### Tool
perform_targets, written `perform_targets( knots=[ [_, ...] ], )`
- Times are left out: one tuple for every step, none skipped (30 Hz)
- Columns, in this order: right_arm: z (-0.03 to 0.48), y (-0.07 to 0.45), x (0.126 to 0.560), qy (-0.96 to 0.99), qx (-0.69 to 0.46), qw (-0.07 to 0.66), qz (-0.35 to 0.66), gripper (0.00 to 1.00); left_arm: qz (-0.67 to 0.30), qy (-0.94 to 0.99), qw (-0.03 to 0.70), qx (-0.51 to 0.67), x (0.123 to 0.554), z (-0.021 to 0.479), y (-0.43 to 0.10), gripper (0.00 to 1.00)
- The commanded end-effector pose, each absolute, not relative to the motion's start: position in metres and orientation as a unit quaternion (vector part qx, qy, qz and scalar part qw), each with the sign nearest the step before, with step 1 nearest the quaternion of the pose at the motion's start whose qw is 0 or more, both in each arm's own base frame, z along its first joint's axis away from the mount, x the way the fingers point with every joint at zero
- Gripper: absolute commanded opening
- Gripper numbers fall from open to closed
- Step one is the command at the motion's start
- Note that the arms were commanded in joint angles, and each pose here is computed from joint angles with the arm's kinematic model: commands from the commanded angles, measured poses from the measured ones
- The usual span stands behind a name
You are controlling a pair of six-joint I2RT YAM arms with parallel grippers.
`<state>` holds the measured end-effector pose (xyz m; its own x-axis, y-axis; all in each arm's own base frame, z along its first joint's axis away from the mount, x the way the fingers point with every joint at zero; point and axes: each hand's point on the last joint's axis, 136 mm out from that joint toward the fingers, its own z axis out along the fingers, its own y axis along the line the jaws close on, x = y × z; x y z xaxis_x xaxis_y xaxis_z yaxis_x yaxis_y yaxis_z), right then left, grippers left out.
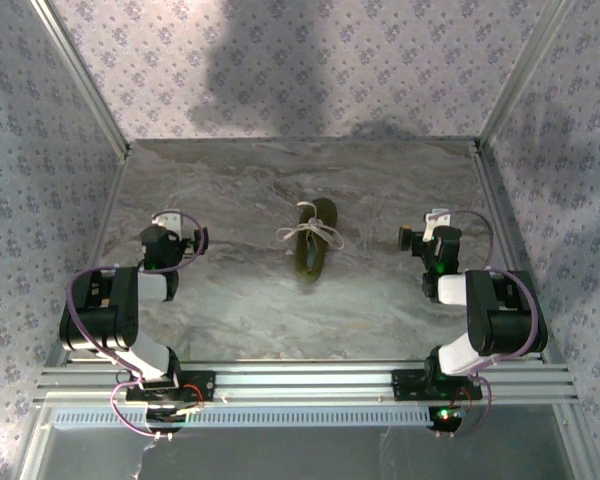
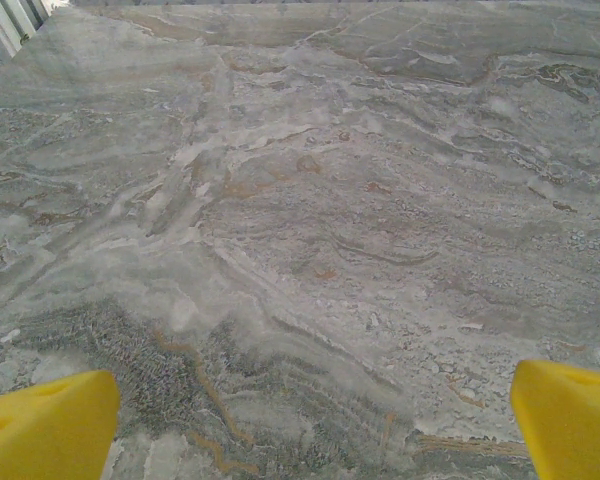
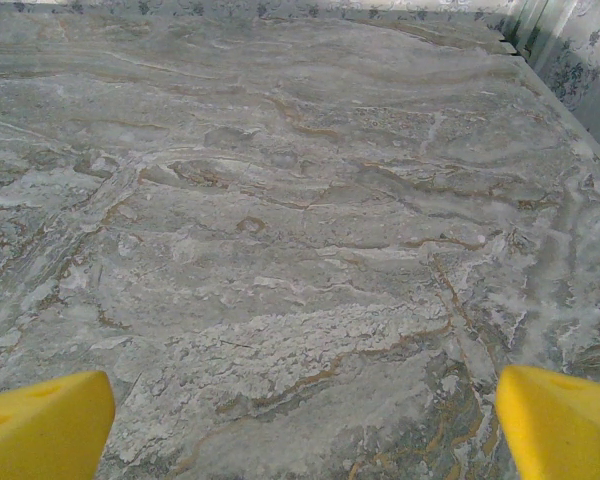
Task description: Tie the shoes
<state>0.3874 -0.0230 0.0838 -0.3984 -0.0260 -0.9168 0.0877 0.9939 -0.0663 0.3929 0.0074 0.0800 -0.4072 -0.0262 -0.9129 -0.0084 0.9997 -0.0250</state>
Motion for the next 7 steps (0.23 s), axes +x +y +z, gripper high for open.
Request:
perform_targets(
  knots=[
    [0.0847,-0.0233,0.3907,0.835,0.024,0.548,-0.045,1.0,-0.006,0.832,0.554,-0.019,0.3984,0.0882,0.011,0.99],
    [0.0847,-0.0234,0.3906,0.835,0.025,0.548,-0.045,1.0,-0.006,0.833,0.554,-0.018,0.3986,0.0883,0.0109,0.99],
    [0.0845,-0.0235,0.3905,0.835,0.025,0.548,-0.046,1.0,-0.006,0.833,0.553,-0.019,0.3985,0.0874,0.0106,0.99],
    [0.0846,-0.0236,0.3906,0.835,0.025,0.548,-0.046,1.0,-0.006,0.833,0.553,-0.019,0.3986,0.0881,0.011,0.99],
    [0.0843,-0.0235,0.3906,0.835,0.025,0.548,-0.046,1.0,-0.006,0.833,0.553,-0.018,0.3986,0.0882,0.0105,0.99],
    [0.0846,-0.0237,0.3906,0.835,0.025,0.548,-0.046,1.0,-0.005,0.832,0.554,-0.018,0.3988,0.0887,0.0109,0.99],
    [0.0845,-0.0234,0.3906,0.835,0.025,0.548,-0.045,1.0,-0.006,0.832,0.554,-0.018,0.3984,0.0883,0.0107,0.99]
  ],
)
